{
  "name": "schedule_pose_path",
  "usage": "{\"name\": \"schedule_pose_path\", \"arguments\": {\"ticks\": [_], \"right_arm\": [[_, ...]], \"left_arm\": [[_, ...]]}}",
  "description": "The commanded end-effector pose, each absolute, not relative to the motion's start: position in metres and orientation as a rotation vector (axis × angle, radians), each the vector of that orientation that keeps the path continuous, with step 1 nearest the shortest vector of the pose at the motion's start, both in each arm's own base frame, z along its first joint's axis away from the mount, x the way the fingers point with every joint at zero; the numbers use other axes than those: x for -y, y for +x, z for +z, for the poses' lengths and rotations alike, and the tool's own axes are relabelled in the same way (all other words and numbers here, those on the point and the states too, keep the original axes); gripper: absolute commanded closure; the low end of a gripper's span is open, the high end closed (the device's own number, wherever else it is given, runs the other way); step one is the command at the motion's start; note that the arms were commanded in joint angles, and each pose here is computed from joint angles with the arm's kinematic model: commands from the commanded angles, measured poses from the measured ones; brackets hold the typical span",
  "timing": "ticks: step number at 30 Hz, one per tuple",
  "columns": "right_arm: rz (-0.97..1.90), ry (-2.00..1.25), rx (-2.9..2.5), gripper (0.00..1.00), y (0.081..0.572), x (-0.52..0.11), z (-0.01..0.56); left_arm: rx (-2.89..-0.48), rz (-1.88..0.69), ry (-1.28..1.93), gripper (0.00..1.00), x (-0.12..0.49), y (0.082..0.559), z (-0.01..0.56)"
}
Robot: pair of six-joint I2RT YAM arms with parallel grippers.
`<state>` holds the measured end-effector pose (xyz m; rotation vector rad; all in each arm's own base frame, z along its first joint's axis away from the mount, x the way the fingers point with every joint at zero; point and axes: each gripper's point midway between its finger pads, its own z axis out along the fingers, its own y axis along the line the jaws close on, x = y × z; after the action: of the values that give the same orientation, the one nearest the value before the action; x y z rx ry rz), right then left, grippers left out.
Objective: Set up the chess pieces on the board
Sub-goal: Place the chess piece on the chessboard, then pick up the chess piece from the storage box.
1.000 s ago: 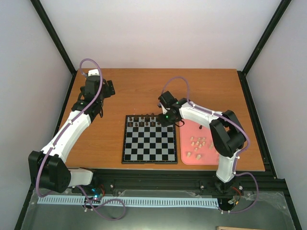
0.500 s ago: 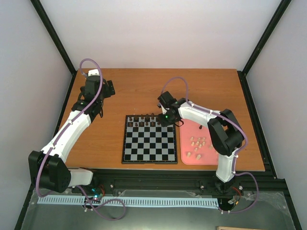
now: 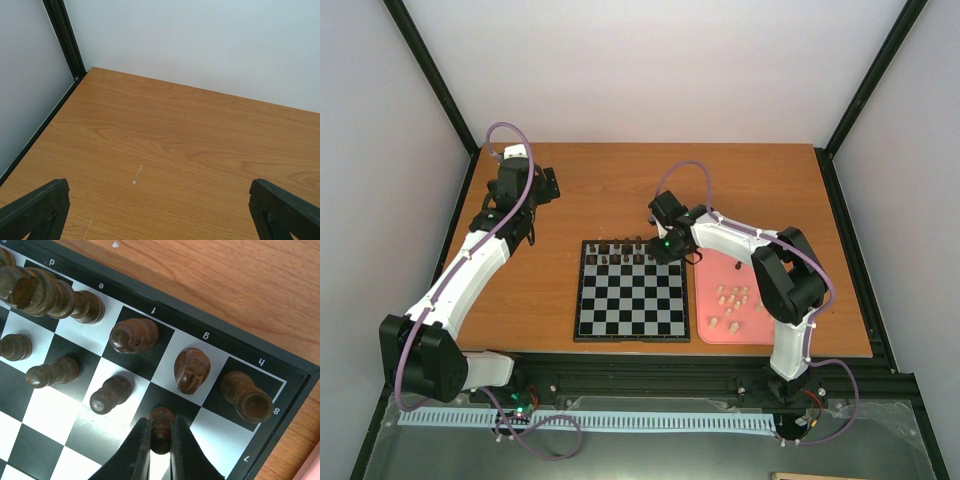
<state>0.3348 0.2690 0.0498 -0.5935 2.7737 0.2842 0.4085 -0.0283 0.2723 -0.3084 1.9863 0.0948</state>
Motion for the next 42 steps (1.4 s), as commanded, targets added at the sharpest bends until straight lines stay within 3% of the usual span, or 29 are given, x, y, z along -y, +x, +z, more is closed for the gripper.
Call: {"name": "schedule_pose_path", "arguments": {"ticks": [1, 8, 16, 21, 30, 42], "right_arm": [[0.260, -0.600, -2.763, 0.92, 0.341, -0.269, 0.045], [0.280, -0.593, -2.728, 0.68, 0.335, -0.265, 0.061], [0.324, -0.594, -2.678, 0.67, 0.320, -0.259, 0.096], [0.142, -0.476, -2.652, 0.60, 0.316, -0.214, 0.114], [-0.036, -0.056, -2.750, 0.59, 0.317, -0.091, 0.068], [-0.073, 0.053, -2.798, 0.59, 0.316, -0.061, 0.033]], "left_arm": [[-1.949, 0.092, -0.310, 0.00, 0.029, 0.414, 0.289], [-1.949, 0.089, -0.310, 0.00, 0.030, 0.414, 0.289], [-1.950, 0.089, -0.308, 0.00, 0.030, 0.414, 0.288], [-1.952, 0.087, -0.306, 0.00, 0.030, 0.415, 0.288], [-1.952, 0.069, -0.301, 0.00, 0.033, 0.415, 0.289], [-1.959, 0.061, -0.297, 0.00, 0.035, 0.417, 0.286]]}}
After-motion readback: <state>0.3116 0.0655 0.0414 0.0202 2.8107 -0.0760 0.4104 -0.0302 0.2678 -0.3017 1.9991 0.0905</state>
